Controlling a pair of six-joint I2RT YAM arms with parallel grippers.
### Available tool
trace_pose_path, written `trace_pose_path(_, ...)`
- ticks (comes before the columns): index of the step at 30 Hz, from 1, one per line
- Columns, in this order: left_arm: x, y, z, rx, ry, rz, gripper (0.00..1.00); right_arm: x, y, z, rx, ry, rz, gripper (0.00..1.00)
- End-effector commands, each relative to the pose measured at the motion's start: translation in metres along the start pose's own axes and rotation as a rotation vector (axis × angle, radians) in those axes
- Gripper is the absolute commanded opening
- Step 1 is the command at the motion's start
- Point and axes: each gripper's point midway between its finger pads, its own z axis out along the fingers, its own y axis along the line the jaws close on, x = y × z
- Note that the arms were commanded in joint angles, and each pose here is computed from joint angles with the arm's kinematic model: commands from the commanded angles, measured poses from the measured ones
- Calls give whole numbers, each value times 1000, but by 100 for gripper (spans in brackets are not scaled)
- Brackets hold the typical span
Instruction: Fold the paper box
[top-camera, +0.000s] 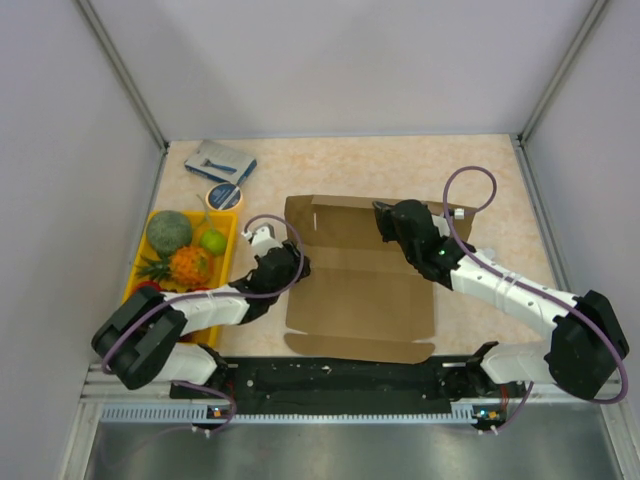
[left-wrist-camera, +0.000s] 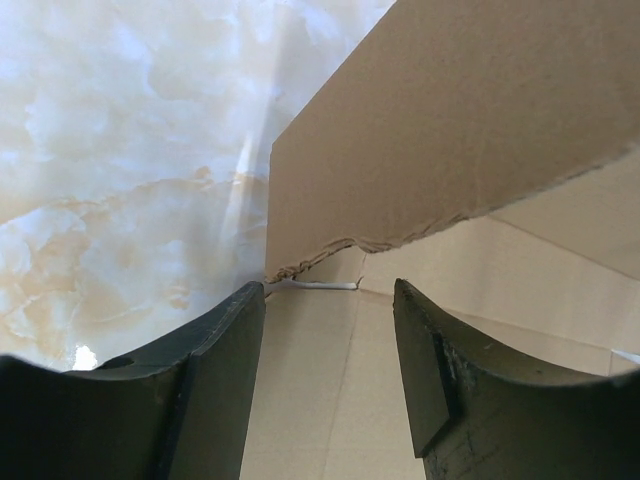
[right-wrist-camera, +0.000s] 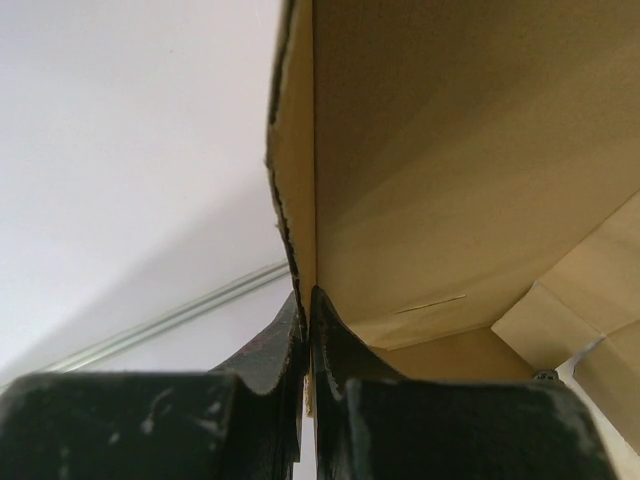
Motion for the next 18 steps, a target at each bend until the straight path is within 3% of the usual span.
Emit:
trace_pose_path(1,-17,-15,10,4,-53,-40,59,3,34,-4,-66,2,46,0)
trace_pose_path(7,-20,-26,20,16,-48,-56,56,1,33,-5,-64,-3,46,0)
trace_pose_path(15,-15,-55,24,118,6,-34,38,2,31,-4,-57,2,48,0)
trace_pose_path(18,-20,-68,20,185,-16,-18,38,2,30,-3,-52,7,53,0)
